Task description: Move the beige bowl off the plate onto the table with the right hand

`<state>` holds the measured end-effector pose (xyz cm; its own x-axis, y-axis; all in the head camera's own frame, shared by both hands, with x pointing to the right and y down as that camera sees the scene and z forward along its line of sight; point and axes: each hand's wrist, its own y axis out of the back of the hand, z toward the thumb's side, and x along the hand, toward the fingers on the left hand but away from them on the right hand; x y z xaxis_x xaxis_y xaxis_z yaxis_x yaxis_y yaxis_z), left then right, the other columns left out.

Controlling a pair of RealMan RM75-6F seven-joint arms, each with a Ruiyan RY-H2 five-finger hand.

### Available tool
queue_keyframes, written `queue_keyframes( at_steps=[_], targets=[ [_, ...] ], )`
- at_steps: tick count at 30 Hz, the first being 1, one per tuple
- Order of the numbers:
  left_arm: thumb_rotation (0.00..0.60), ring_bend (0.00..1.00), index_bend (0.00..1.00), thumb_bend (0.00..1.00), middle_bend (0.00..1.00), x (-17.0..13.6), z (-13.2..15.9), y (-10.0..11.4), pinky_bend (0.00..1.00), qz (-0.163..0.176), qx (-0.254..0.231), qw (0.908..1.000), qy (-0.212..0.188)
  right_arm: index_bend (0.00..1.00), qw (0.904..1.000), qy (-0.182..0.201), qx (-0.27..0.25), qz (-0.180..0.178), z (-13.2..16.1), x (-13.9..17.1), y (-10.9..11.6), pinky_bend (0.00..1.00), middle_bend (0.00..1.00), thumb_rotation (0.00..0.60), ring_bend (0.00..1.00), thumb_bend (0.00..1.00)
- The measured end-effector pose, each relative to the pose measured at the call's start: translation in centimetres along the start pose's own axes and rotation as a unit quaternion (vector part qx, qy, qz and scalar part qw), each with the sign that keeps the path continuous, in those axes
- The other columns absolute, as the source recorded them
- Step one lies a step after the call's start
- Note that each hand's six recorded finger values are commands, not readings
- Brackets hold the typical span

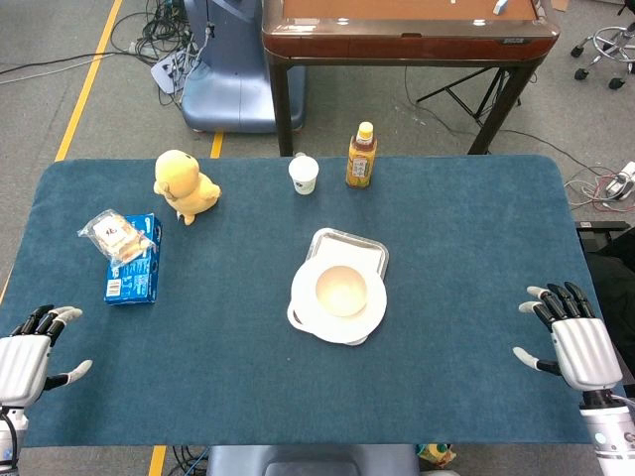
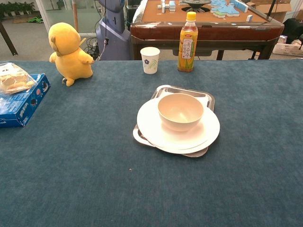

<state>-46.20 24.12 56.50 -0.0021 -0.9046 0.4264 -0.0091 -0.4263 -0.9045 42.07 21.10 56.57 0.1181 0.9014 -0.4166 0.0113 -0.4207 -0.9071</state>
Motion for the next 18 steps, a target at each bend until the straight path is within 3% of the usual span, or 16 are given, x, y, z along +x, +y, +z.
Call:
queue_keyframes(
  at_steps=[10, 18],
  targets=[
    [0.600, 0.16, 0.27, 0.11, 0.28, -0.2, 0.0, 0.2, 0.36, 0.005, -0.001, 1.0000, -0.002, 0.41, 0.9970, 0.051, 0.058, -0.009, 3.1, -1.6, 0.7, 0.10, 0.20, 0.600, 0.09, 0.00],
    [0.600, 0.16, 0.27, 0.11, 0.28, -0.3, 0.0, 0.3, 0.36, 0.009, -0.002, 1.0000, -0.002, 0.42, 0.9852, 0.119, 0.123, 0.008, 8.3, -5.0, 0.6, 0.10, 0.15, 0.600, 0.06, 0.08]
  ],
)
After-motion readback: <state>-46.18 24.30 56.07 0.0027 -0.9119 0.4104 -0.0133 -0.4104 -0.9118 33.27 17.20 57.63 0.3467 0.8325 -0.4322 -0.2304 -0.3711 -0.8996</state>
